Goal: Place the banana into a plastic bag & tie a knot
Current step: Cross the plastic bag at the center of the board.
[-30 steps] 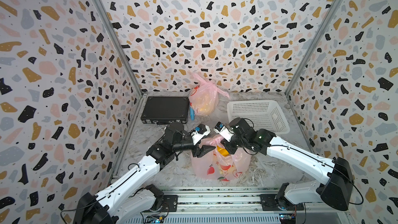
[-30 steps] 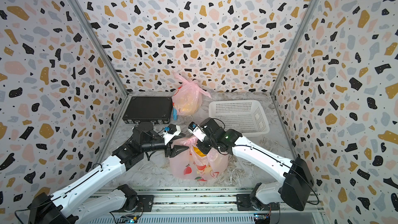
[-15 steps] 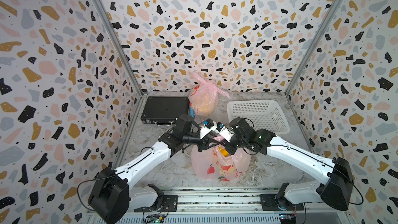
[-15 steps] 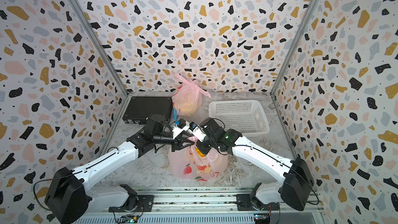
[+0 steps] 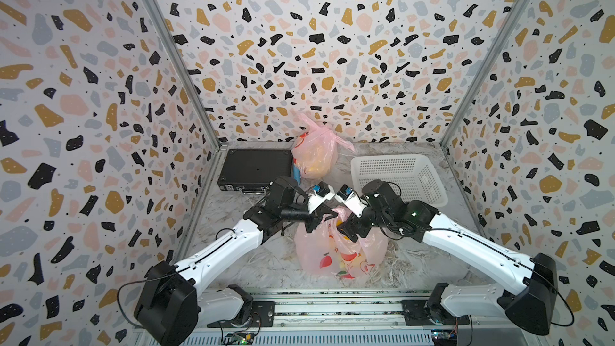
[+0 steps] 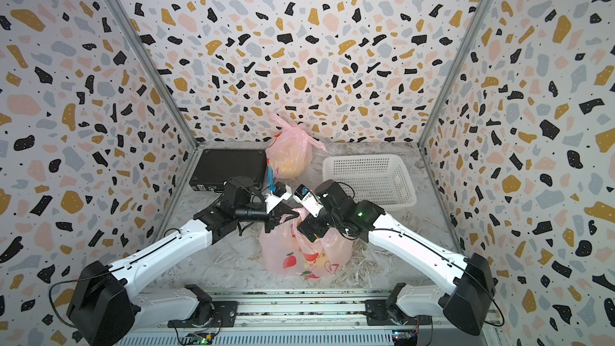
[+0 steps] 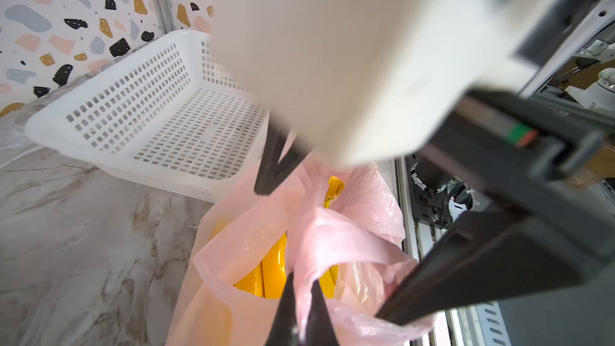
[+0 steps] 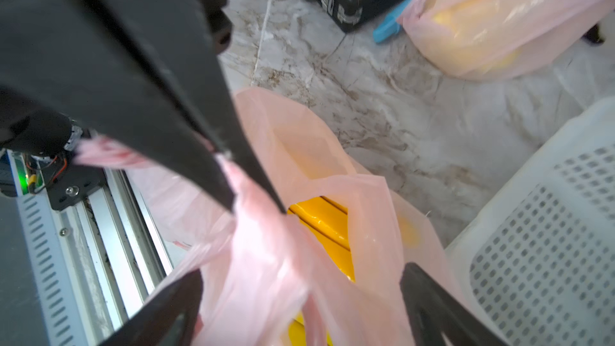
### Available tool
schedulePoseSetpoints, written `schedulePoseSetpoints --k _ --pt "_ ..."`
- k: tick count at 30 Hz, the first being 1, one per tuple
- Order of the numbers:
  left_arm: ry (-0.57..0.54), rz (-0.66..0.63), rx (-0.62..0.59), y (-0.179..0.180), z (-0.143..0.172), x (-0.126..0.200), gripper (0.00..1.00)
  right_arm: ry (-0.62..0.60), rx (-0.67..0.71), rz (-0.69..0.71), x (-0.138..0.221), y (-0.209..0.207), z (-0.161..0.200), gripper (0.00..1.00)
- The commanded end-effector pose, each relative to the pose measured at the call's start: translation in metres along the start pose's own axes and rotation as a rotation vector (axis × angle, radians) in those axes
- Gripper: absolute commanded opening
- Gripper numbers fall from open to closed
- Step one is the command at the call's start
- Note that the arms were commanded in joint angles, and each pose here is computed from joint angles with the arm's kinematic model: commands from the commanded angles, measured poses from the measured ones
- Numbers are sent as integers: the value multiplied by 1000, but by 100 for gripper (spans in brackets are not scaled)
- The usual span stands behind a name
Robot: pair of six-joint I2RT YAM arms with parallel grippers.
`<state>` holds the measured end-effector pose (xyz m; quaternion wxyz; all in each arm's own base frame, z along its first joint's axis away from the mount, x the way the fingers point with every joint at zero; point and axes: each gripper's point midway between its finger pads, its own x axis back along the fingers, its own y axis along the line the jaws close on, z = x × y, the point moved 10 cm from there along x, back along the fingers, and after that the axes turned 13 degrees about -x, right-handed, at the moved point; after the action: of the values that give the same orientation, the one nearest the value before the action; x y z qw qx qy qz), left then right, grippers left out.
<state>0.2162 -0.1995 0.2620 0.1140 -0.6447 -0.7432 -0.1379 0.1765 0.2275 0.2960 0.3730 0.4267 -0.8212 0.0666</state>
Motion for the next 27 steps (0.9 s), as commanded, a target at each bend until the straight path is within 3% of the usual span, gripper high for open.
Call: schedulePoseSetpoints --k 1,7,10,22,24,27 --pt "-6 -44 -60 0 -3 1 0 -88 7 -25 24 4 -5 100" --pt "3 -63 -88 -1 -4 4 0 -88 20 10 40 4 -4 98" --pt "-8 -60 -96 -2 -7 5 0 -61 15 -31 36 7 -6 100" --pt "-18 -71 -143 -13 -11 10 0 -76 34 95 19 -5 -15 100" --pt "-22 -71 -152 -14 -12 11 0 -76 59 80 16 -6 -14 100" --pt "-24 -69 -159 -15 -13 10 0 -30 152 -55 7 2 -8 94"
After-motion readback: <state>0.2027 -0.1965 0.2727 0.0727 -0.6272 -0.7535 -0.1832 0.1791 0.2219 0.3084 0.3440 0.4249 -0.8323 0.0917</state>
